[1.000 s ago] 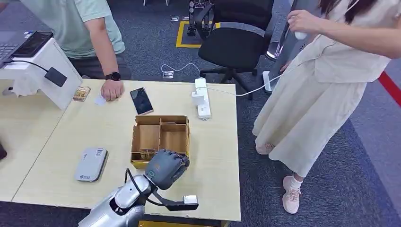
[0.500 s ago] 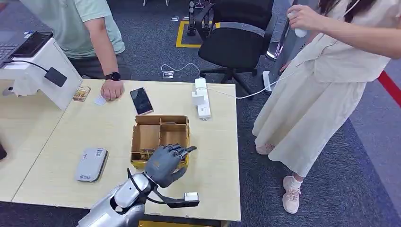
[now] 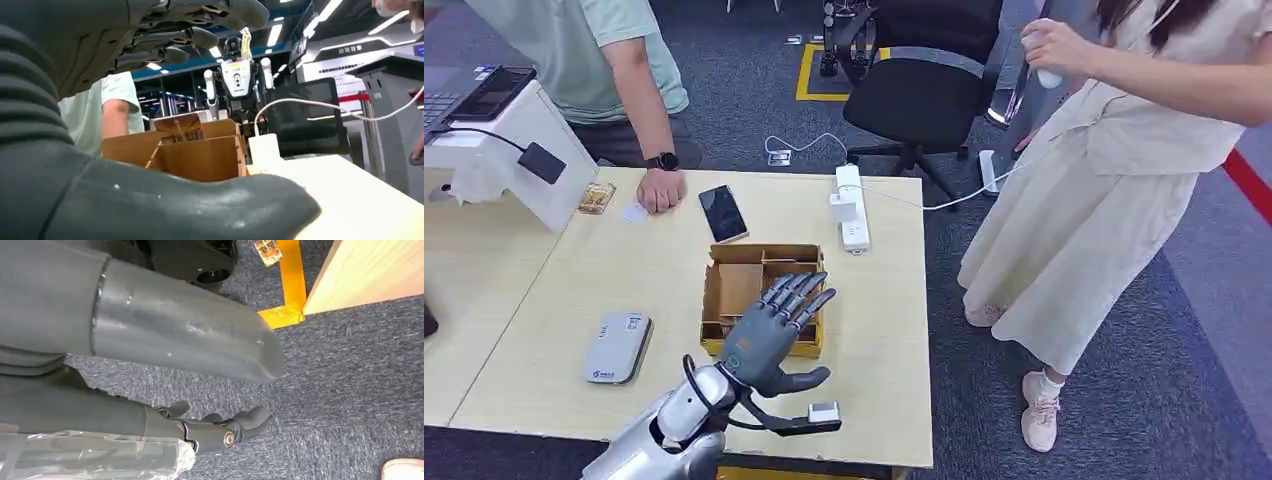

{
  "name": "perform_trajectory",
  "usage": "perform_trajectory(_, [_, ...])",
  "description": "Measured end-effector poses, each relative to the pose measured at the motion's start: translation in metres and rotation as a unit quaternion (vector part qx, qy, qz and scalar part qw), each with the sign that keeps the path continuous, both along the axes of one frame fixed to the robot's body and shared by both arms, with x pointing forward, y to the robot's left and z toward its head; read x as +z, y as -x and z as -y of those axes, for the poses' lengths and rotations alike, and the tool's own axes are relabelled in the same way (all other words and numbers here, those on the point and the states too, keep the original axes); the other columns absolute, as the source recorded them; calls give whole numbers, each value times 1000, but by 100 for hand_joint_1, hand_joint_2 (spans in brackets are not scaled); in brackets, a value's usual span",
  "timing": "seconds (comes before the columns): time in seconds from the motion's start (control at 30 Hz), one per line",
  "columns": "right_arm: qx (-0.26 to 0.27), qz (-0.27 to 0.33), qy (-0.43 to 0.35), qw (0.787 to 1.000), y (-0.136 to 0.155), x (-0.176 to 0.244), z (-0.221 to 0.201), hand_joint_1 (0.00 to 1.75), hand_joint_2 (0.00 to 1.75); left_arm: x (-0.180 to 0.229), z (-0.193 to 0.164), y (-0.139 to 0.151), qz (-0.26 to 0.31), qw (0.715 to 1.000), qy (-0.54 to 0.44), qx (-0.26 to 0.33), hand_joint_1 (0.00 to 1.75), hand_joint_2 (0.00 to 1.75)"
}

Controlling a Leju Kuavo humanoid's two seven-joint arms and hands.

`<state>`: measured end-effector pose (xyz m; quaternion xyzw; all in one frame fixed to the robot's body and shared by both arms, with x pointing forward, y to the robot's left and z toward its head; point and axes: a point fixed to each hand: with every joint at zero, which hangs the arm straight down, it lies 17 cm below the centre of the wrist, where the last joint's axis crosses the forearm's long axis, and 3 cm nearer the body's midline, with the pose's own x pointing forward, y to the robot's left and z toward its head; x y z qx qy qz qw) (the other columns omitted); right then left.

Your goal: Pass the card to the sensor for recognition and then transmit it.

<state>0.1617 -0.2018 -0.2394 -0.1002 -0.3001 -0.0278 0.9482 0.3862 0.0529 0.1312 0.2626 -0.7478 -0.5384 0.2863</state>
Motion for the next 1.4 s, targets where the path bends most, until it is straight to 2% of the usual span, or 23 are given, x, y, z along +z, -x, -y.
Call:
perform_trajectory(0.27, [-5, 1, -1, 1000, 0, 0, 1, 0, 0, 12, -8, 1, 27, 999, 19, 13, 0, 175])
perform_trajectory(0.83, [-5, -2, -3, 1000, 5, -1, -1, 0, 0, 4, -2, 3, 12, 999, 29, 10, 0, 175])
perform_trajectory(1.03, [-4, -1, -3, 1000, 5, -1, -2, 0, 0, 1, -3, 4, 31, 999, 17, 9, 0, 175])
perform_trajectory(1.23, [-5, 0, -4, 1000, 5, -1, -2, 0, 0, -18, -2, 2, -29, 999, 31, 5, 0, 175])
perform_trajectory(1.4, [-5, 1, -4, 1000, 5, -1, -2, 0, 0, -24, -3, 2, -42, 999, 31, 6, 0, 175])
